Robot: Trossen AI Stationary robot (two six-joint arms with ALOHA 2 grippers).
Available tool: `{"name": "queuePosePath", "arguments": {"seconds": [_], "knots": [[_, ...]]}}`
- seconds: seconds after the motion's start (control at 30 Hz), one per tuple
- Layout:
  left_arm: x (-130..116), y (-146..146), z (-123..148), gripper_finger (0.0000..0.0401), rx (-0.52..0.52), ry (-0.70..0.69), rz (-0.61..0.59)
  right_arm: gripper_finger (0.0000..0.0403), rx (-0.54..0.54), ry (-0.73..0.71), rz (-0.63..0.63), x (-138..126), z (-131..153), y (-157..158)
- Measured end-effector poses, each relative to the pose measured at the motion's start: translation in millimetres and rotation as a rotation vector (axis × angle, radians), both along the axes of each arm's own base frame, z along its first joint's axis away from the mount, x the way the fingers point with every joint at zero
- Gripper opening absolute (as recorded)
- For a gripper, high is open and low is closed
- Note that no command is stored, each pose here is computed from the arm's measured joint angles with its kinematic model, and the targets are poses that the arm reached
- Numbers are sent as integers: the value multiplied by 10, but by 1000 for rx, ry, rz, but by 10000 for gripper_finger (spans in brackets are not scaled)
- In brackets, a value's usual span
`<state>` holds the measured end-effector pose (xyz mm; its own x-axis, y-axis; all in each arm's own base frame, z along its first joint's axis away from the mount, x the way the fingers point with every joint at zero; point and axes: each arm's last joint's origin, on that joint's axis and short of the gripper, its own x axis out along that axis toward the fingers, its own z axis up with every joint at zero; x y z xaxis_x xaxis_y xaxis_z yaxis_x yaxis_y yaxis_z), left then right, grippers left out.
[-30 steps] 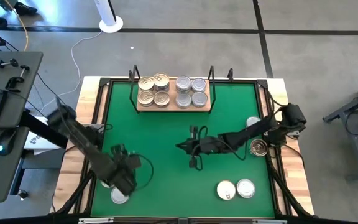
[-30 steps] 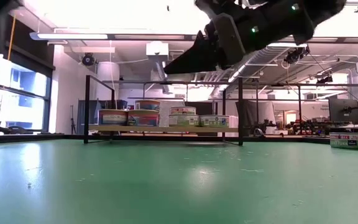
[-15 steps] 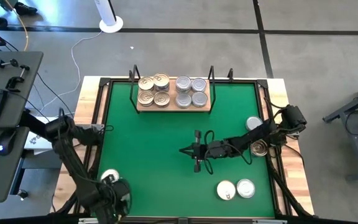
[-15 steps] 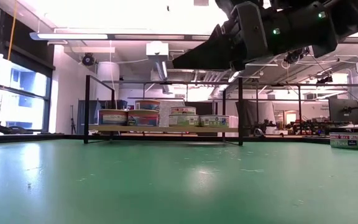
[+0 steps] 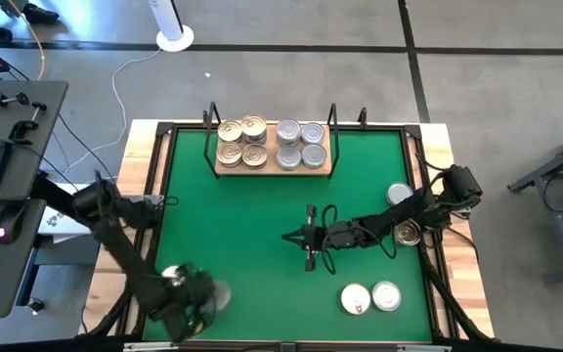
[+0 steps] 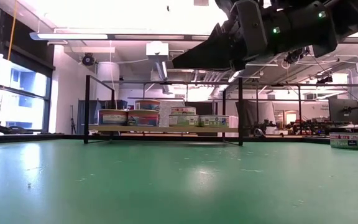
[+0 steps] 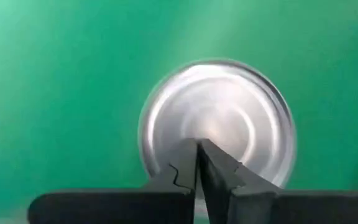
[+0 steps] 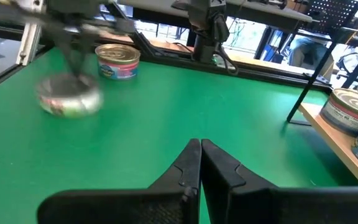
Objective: Stack canned seafood by type on shelf
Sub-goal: Stack the green tuna can on top of the other green tuna can on the shelf
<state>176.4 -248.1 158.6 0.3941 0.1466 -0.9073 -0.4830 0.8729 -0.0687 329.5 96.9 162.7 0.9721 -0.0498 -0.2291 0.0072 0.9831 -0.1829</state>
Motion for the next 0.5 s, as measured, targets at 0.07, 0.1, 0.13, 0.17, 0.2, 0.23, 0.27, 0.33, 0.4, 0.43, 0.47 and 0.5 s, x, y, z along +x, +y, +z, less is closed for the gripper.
{"name": "queuePosePath", "arguments": {"seconds": [0.07, 0.1, 0.13, 0.17, 0.2, 0.23, 0.27, 0.33, 0.4, 0.43, 0.47, 0.5], "knots": [[108, 150, -54, 9, 168, -111, -24, 0, -3, -12, 15, -15, 24, 43], [177, 218, -76, 10, 229, -161, -32, 0, -5, -20, 23, -29, 57, 64], [266, 280, -81, 9, 277, -212, -31, 0, -6, -30, 28, -42, 91, 83], [346, 340, -78, 7, 322, -250, -27, 0, -6, -48, 34, -57, 136, 103], [418, 406, -70, 5, 370, -268, -24, 0, -13, -55, 39, -80, 180, 126], [490, 472, -59, 3, 416, -273, -26, 0, -16, -57, 43, -103, 222, 142], [566, 513, -32, 1, 447, -279, -34, 0, -17, -57, 47, -128, 265, 156], [705, 561, 74, 1, 476, -287, -54, 0, -18, -55, 54, -179, 351, 167], [793, 592, 161, 1, 498, -279, -75, 0, -21, -37, 56, -225, 414, 157], [811, 590, 177, 1, 503, -279, -84, 0, -6, -25, 49, -234, 422, 145], [813, 593, 177, 1, 514, -277, -88, 1, 17, -14, 34, -235, 424, 112], [794, 602, 168, 1, 540, -270, -92, 4, 37, -1, 18, -227, 415, 75]]}}
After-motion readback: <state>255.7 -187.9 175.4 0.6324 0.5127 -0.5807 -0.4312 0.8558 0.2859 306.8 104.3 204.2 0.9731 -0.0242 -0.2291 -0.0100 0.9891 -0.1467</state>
